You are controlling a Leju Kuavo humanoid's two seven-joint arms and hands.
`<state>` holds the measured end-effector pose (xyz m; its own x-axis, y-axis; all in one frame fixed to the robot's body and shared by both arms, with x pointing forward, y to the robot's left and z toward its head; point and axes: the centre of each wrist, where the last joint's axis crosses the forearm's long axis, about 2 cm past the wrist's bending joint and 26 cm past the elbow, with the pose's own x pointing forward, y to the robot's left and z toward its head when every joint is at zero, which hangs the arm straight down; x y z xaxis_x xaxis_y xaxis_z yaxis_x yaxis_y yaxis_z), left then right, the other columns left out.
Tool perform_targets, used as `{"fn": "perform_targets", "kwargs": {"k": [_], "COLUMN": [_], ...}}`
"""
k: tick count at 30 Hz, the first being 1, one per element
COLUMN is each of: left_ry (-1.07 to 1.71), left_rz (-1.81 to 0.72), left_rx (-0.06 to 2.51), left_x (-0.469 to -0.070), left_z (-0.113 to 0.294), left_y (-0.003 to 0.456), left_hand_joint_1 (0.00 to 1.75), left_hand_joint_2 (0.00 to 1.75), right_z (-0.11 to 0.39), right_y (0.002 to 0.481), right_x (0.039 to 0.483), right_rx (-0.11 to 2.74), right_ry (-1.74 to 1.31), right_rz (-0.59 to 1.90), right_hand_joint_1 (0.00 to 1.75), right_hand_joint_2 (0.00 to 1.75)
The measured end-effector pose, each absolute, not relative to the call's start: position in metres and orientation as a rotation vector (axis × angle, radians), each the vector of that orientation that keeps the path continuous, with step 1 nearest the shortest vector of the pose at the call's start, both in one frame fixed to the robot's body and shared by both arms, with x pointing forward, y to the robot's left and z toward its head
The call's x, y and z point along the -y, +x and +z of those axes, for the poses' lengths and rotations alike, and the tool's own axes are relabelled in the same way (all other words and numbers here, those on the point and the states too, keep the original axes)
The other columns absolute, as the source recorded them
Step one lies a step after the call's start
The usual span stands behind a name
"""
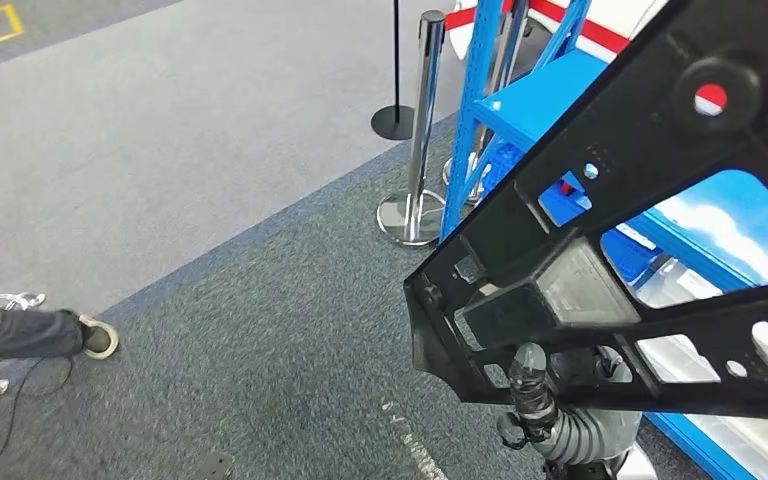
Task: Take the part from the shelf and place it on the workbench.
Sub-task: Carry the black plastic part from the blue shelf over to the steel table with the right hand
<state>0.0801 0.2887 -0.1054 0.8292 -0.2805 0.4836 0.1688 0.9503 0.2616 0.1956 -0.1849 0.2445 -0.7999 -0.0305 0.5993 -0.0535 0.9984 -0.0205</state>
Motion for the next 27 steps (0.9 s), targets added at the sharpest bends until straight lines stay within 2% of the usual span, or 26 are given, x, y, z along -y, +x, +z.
{"fn": "perform_targets", "kwargs": {"k": [27], "left_ry": [0.207], "left_rz": [-0.289], "left_rx": [0.525], "left_x": [-0.2882], "left_z": [-0.1048], "left_y": [0.0830], "left_hand_joint_1": [0.00], "left_hand_joint_2": [1.75], "right_z": [0.2439], "right_y": [0.1955], "right_x": [0.1838], "right_rx": [2.485], "right_ry": [0.086], "right_rz": [0.051], "right_hand_joint_1": [1.75], "right_hand_joint_2": [1.75]}}
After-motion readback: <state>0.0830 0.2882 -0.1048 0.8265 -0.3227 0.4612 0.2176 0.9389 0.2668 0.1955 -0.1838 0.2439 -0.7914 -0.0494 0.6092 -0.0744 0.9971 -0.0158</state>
